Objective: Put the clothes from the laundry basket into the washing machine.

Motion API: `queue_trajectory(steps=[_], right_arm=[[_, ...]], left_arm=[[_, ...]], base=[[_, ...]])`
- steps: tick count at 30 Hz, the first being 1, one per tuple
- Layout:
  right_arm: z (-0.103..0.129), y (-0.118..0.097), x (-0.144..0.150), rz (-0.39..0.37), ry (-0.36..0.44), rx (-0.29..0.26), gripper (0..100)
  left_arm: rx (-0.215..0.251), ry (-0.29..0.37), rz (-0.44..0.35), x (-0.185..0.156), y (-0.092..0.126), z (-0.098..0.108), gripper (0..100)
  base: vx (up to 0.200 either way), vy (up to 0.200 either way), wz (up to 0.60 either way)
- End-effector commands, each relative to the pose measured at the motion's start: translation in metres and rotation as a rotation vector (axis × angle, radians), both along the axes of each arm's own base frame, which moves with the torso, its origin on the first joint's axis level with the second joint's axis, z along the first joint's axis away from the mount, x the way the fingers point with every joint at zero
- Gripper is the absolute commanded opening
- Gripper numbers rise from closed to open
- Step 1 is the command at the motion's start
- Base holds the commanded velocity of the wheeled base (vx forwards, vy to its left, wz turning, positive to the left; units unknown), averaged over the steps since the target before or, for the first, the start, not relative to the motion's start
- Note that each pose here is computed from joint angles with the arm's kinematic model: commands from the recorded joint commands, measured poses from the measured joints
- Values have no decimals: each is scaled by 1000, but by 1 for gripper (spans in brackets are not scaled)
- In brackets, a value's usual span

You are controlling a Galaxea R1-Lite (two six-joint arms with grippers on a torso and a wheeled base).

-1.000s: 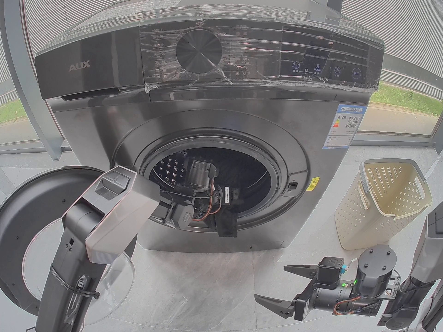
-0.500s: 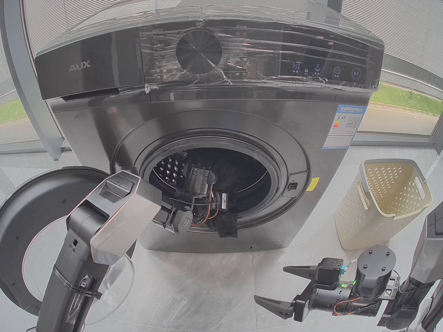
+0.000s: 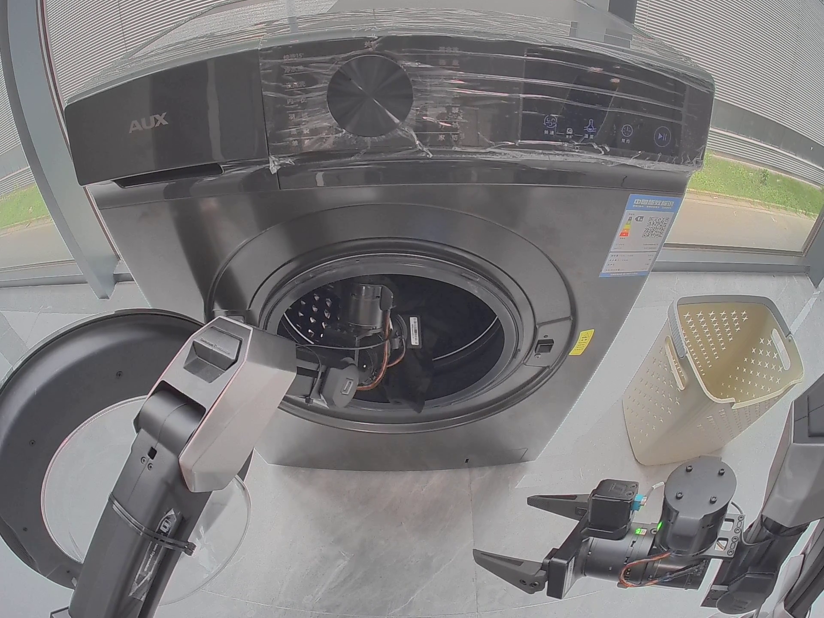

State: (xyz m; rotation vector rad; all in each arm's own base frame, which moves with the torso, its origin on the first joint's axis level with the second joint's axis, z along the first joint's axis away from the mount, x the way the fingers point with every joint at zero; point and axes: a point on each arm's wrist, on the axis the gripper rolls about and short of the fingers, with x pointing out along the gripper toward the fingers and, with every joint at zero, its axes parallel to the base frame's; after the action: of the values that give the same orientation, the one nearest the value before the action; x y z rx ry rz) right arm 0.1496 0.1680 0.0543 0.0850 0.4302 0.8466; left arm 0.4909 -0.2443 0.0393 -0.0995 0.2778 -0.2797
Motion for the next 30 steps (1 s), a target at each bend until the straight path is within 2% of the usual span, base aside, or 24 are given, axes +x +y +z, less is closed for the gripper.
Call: queue_trajectory(steps=[1, 8, 9, 11, 13, 14, 16, 17, 19, 20, 21, 23, 27, 30], right_arm=[[0, 0, 0, 0, 1, -1, 100], [-3, 0, 1, 0, 8, -9, 100], [-3, 0, 1, 0, 8, -9, 100], [-3, 0, 1, 0, 8, -9, 100], [-3, 0, 1, 0, 8, -9, 100], [-3, 0, 1, 0, 8, -9, 100], [-2, 0, 1, 0, 6, -7, 100], [-2, 0, 1, 0, 6, -7, 100], [-2, 0, 1, 0, 6, -7, 100], [-2, 0, 1, 0, 6, -7, 100], [-2, 0, 1, 0, 6, -7, 100], [-3, 0, 1, 0, 8, -9, 100], [-3, 1, 0, 3, 8, -9, 100], [-3, 1, 0, 4, 8, -9, 100]], left_arm=[[-11, -29, 42, 13, 11, -8, 0], [-25, -52, 56, 17, 17, -4, 0], [-30, -52, 57, 17, 17, -3, 100], [-46, -46, 55, 15, 14, 0, 100], [-86, -62, 46, 9, 9, 24, 100], [-89, -47, 31, 4, 7, 29, 100], [-81, -21, 13, -4, 2, 33, 100], [-63, 23, -26, -19, 1, 42, 100], [-41, 64, -54, -32, 0, 47, 100], [-38, 69, -56, -34, 0, 47, 100], [-7, 104, -69, -44, 0, 45, 100], [27, 136, -77, -53, 3, 41, 100], [97, 210, -117, -69, 9, 21, 100], [118, 244, -124, -73, 11, 8, 100]], base=[[0, 0, 0], [0, 0, 0], [0, 0, 0], [0, 0, 0], [0, 0, 0], [0, 0, 0], [0, 0, 0], [0, 0, 0], [0, 0, 0], [0, 0, 0], [0, 0, 0], [0, 0, 0], [0, 0, 0], [0, 0, 0]])
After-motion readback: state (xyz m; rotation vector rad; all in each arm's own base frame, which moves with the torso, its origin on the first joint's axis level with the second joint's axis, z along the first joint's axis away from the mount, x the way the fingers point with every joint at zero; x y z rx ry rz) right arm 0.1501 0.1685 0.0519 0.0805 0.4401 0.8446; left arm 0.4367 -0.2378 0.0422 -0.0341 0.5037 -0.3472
